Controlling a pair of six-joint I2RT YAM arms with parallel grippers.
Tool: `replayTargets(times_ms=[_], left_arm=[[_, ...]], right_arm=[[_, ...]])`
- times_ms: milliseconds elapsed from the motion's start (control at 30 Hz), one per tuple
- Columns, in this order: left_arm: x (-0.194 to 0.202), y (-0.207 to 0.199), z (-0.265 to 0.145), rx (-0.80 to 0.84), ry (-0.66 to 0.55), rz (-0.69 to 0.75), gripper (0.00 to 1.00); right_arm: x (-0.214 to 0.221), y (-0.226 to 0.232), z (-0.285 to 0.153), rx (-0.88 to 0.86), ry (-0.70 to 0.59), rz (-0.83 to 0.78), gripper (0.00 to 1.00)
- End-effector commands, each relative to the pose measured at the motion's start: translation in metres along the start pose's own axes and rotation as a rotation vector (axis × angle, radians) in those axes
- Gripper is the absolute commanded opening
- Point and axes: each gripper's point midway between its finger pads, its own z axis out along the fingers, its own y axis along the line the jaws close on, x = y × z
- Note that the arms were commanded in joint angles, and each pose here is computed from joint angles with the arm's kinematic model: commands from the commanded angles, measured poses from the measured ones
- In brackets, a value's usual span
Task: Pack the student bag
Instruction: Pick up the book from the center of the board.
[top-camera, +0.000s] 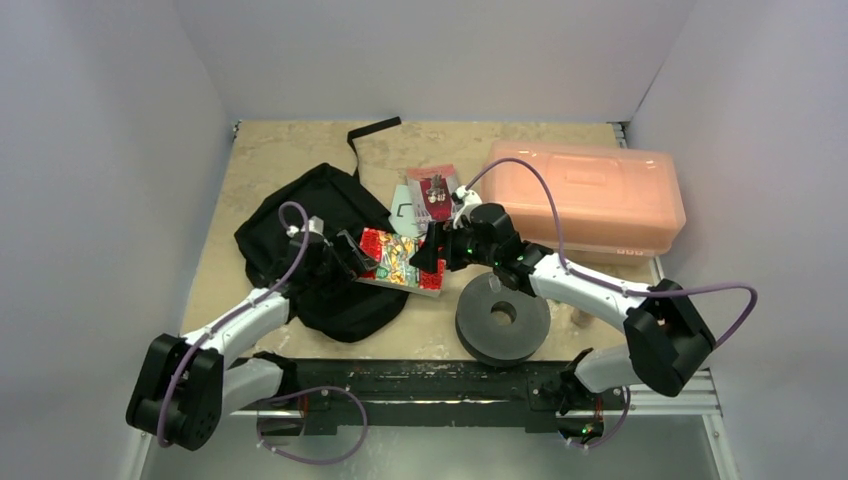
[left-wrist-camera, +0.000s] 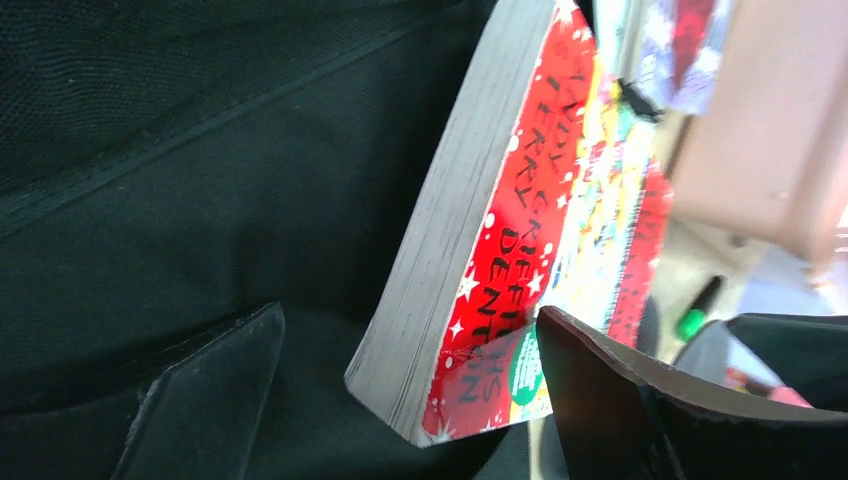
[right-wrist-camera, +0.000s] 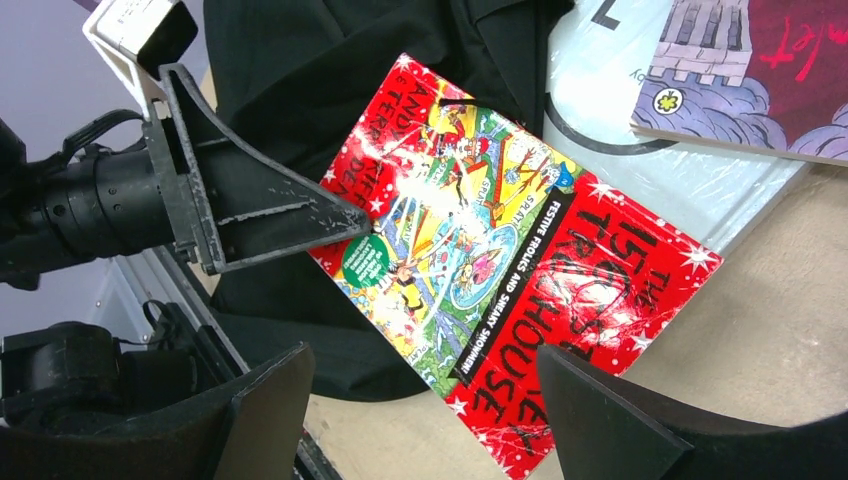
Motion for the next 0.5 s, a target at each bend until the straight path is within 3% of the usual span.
replayTargets(times_ms=[0, 167, 300, 467], left_arm=[[-0.021, -0.041, 0.0, 0.284, -0.151, -0.074, 0.97], [-0.02, -0.046, 0.009, 0.366, -0.169, -0.127, 0.82], [-0.022, -0.061, 0.003, 0.498, -0.195, -0.151, 0.44], [-0.035, -0.081, -0.029, 0.627, -0.291, -0.117, 0.12]], right_arm=[[-0.014, 0.015, -0.006, -0.059, -0.058, -0.019, 0.85], [-0.019, 0.019, -0.007, -0.076, -0.069, -0.029, 0.85], [-0.024, 0.022, -0.007, -0.075, -0.072, -0.045, 0.85], [-0.025, 0.02, -0.013, -0.068, -0.083, -0.118, 0.85]])
